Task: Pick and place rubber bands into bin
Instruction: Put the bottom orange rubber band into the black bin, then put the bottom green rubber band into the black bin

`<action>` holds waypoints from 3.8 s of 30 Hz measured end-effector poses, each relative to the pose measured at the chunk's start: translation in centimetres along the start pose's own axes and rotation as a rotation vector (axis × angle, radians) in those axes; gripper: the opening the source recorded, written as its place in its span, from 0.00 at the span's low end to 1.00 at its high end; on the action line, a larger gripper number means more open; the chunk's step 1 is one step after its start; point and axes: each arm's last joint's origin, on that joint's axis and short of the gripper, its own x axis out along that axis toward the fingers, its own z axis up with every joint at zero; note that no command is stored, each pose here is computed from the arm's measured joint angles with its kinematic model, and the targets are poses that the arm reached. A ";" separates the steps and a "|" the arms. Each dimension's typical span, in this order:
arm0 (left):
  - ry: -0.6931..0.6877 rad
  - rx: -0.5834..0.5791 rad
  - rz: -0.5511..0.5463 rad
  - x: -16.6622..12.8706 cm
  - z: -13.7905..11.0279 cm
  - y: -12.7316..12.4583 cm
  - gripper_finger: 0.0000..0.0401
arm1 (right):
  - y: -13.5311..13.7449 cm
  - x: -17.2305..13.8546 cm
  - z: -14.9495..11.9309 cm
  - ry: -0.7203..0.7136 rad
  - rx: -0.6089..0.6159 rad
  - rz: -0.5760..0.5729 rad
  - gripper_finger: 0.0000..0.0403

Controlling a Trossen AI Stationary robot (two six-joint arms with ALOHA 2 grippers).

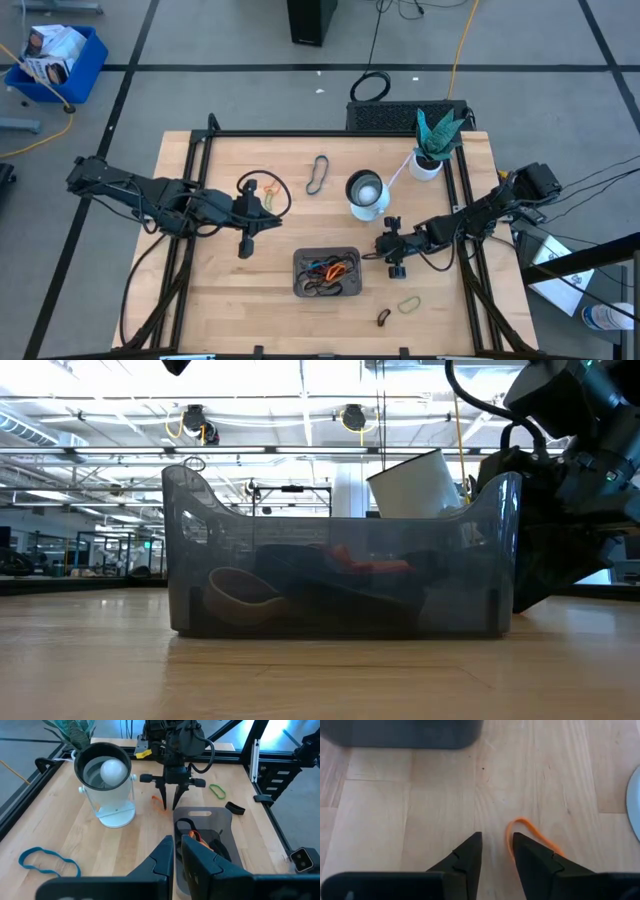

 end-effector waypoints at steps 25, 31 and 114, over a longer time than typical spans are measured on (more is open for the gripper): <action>0.000 0.006 0.000 0.0 0.0 0.0 0.10 | -0.3 -5.9 3.9 -0.290 0.122 0.080 0.00; 0.000 0.012 0.000 0.0 0.0 0.0 0.10 | -0.2 -10.6 8.4 -0.511 0.071 0.115 0.00; 0.004 0.013 0.001 0.0 0.0 0.0 0.10 | 4.4 -12.6 14.6 0.027 -0.178 0.180 0.30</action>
